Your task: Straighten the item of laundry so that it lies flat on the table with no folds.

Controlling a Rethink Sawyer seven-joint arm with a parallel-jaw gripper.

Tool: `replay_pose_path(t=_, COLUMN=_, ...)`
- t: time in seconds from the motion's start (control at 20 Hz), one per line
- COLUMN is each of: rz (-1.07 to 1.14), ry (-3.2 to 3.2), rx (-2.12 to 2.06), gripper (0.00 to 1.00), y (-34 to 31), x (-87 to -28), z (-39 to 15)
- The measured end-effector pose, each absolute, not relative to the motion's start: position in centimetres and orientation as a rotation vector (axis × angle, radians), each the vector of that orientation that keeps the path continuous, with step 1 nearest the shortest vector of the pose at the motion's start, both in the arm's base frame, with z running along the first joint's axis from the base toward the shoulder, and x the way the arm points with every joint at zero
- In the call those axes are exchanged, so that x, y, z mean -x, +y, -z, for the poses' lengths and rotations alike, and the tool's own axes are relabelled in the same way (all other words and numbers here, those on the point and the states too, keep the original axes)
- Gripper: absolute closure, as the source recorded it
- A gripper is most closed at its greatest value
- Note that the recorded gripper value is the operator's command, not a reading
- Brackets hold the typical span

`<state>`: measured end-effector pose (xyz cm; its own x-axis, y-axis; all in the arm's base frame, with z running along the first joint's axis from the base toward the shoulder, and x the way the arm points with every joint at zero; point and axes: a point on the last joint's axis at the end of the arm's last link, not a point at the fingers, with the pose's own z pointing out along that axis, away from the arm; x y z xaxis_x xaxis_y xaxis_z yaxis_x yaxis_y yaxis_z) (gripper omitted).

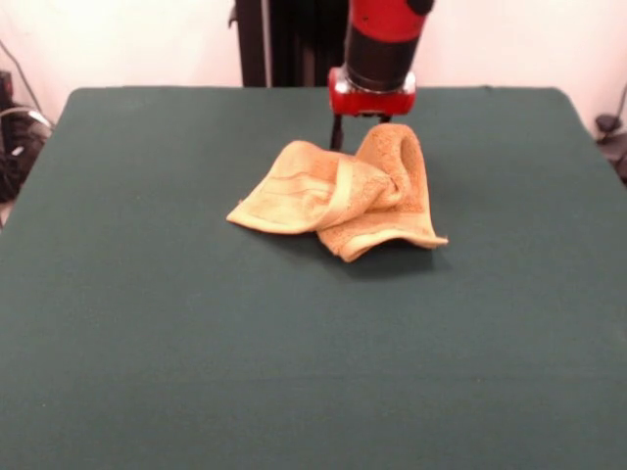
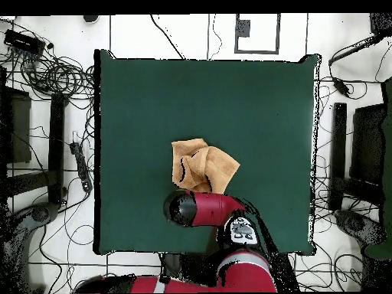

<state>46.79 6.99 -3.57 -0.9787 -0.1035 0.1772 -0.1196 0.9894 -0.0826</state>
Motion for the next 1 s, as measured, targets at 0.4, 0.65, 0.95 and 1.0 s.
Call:
replay_pose_path(t=0.4, rz=-0.145, ry=-2.993, rx=-0.181, gripper=0.00, y=7.2, x=-47.1, z=4.2)
replay_pose_path(t=0.65, rz=-0.149, ry=-3.011, rx=-0.183, gripper=0.00, y=7.2, x=-47.8, z=3.6)
replay_pose_path(t=0.95, rz=-0.157, ry=-3.034, rx=-0.182, gripper=0.00, y=7.2, x=-49.0, z=2.0)
replay_pose_path(t=1.0, rz=-0.158, ry=-3.033, rx=-0.182, gripper=0.00, y=7.2, x=-49.2, z=1.4)
